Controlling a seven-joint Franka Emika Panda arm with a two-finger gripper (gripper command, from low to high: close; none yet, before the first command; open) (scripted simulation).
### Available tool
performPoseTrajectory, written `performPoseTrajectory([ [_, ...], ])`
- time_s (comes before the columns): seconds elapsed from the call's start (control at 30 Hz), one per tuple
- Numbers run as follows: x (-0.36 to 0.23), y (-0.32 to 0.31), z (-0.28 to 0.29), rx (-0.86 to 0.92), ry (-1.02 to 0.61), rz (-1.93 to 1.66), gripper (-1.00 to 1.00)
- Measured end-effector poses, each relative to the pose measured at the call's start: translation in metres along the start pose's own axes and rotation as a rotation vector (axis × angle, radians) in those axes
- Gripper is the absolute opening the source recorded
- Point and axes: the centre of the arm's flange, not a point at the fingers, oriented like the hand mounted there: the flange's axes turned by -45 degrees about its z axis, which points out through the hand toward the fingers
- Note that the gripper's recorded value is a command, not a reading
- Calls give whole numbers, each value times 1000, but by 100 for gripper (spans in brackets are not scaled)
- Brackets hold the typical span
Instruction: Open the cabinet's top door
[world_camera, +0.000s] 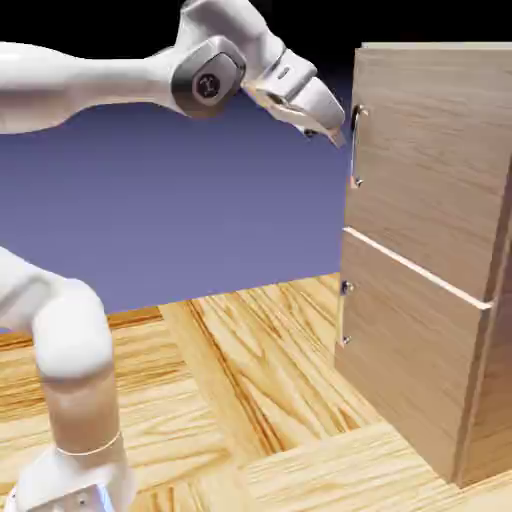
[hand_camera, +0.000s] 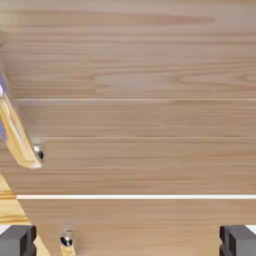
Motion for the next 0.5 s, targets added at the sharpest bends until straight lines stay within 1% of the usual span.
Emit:
performPoseTrajectory([
  [0.27,-4,-31,-46,80,148,40,100],
  [0.5,-12,-66,-66,121,276,48,100],
])
